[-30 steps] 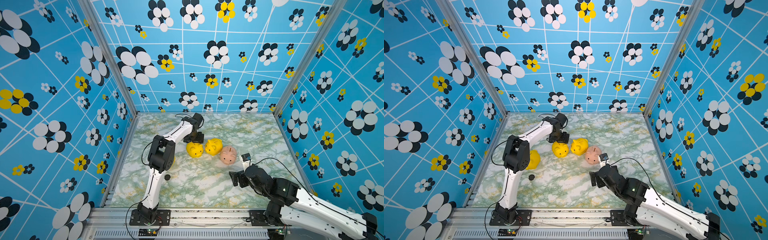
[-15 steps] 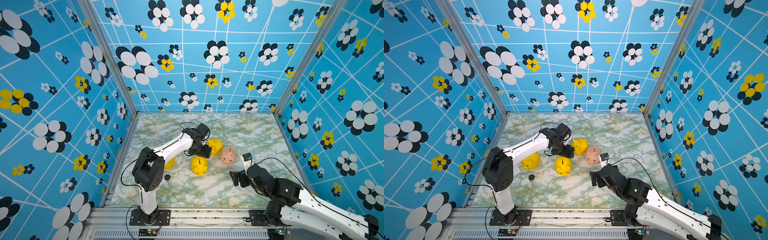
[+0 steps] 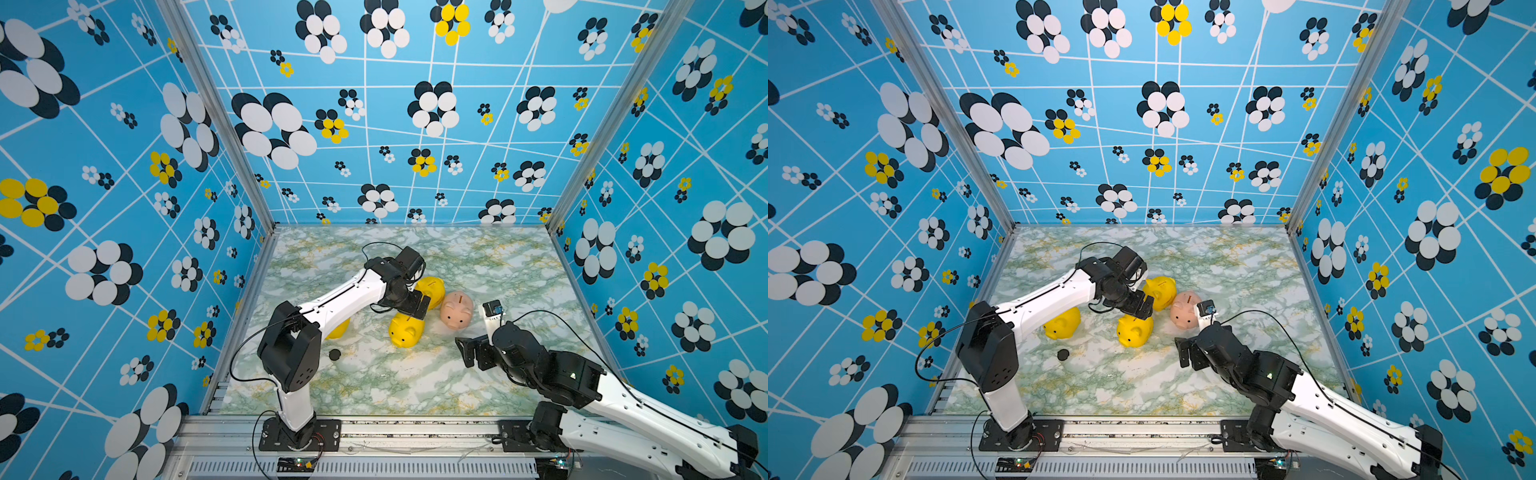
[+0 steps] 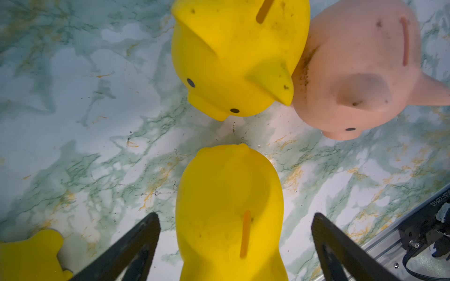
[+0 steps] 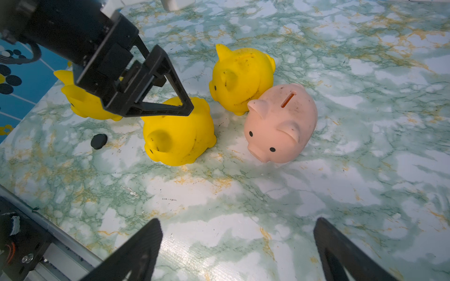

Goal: Open piggy banks
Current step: Move the piggy bank to the center of the board, then adjust the piggy bank at the center of the board.

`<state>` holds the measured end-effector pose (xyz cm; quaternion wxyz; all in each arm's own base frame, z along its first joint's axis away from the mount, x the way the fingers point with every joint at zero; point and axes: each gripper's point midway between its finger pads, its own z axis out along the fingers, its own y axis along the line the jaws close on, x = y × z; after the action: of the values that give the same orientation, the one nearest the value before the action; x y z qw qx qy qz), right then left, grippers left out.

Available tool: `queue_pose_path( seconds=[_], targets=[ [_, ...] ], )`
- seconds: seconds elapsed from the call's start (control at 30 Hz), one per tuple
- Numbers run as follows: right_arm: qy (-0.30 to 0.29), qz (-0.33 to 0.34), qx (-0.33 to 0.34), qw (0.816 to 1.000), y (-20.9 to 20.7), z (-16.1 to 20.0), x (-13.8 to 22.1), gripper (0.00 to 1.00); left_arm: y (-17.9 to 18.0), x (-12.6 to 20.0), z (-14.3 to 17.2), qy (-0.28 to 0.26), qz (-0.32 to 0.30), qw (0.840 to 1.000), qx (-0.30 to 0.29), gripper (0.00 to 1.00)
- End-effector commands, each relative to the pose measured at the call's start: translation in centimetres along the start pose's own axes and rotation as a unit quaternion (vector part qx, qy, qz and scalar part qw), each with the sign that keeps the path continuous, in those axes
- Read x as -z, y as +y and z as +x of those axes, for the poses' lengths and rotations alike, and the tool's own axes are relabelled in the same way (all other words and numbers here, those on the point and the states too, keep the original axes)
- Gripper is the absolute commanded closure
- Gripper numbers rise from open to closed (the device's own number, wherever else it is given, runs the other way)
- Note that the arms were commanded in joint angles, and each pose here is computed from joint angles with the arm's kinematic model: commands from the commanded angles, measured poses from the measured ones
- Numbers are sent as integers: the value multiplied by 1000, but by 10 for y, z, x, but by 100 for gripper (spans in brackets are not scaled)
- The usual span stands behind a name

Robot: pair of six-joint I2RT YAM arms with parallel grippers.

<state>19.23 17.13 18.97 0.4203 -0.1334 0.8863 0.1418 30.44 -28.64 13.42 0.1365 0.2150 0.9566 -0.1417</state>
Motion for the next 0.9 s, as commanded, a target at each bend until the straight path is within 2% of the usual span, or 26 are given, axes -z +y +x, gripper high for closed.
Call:
queue_pose_path(
  seconds=[0.0,0.47,0.6,0.87],
  targets=[
    [-3,-5,-4,1000,2,0,-3,0,2,20,1,-12,-18,1000,-17,0],
    [-23,2,-7,1000,-5,7,-9,0,3,9,25,-18,-72,994,-84,1],
    [-29,8,-6,1000,-8,8,-9,0,-6,4,31,-25,-55,992,-107,1],
    [-33,14,-8,999,-10,9,-14,0,-4,-16,38,-11,-59,992,-107,0]
  ],
)
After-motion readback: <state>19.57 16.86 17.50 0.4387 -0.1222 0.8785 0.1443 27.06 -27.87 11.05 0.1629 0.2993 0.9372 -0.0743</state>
